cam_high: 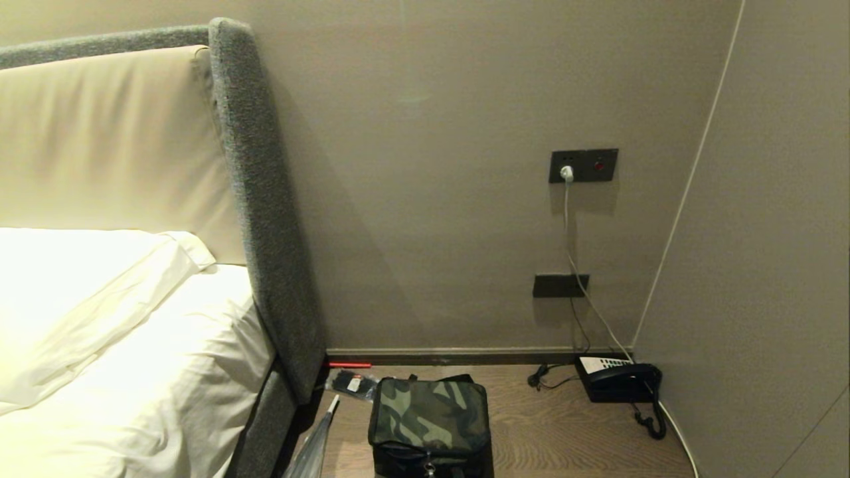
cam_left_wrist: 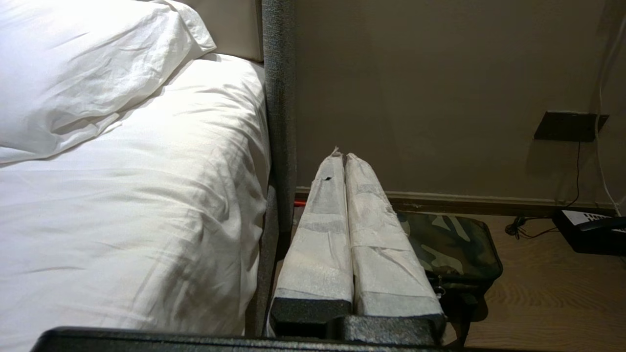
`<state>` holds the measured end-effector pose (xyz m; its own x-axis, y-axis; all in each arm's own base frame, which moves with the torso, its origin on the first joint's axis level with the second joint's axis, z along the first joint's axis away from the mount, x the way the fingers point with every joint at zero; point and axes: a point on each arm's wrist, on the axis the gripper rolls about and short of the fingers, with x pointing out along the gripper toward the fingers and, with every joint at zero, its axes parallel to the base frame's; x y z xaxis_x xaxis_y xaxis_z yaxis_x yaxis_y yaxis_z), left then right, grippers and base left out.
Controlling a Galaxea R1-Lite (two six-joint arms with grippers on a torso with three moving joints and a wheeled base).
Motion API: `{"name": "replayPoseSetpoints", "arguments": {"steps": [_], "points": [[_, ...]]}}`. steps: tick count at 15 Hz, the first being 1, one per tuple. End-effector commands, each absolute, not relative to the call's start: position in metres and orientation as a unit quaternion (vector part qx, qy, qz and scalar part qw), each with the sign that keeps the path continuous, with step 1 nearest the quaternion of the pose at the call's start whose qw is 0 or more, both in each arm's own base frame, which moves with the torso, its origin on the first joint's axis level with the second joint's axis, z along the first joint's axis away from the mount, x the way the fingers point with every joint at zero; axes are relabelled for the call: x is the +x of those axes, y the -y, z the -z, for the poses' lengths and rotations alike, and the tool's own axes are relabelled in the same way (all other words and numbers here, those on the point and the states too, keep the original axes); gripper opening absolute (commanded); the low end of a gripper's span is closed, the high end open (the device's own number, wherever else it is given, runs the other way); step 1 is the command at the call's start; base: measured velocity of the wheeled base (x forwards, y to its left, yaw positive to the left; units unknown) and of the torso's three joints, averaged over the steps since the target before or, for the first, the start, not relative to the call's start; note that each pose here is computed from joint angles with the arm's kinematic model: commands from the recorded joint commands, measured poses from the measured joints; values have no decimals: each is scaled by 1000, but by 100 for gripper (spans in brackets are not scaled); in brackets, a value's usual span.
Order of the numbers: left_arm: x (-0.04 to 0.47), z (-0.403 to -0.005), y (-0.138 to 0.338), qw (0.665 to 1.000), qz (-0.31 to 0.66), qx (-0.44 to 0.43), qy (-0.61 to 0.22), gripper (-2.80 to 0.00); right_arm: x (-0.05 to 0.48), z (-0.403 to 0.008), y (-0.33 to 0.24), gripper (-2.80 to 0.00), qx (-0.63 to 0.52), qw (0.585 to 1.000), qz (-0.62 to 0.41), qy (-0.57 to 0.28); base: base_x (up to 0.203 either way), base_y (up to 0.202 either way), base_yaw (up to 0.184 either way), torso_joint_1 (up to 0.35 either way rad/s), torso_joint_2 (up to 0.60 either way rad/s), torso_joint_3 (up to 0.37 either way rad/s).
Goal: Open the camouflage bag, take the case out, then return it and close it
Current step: Open the top of the storage box
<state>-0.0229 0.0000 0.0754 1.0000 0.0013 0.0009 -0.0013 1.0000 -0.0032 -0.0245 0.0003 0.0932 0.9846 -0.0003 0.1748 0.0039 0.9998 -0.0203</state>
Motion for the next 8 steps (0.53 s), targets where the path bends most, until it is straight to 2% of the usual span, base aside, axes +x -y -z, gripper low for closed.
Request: {"name": "replayPoseSetpoints", "arguments": {"steps": [1, 8], "points": [[-23, -75, 0, 1000, -1, -2, -1, -280, -21, -82, 0, -280, -10, 998, 1, 68, 0, 0, 0, 0, 0, 0], [-23, -75, 0, 1000, -1, -2, -1, -280, -21, -82, 0, -280, -10, 998, 1, 69, 0, 0, 0, 0, 0, 0]]}}
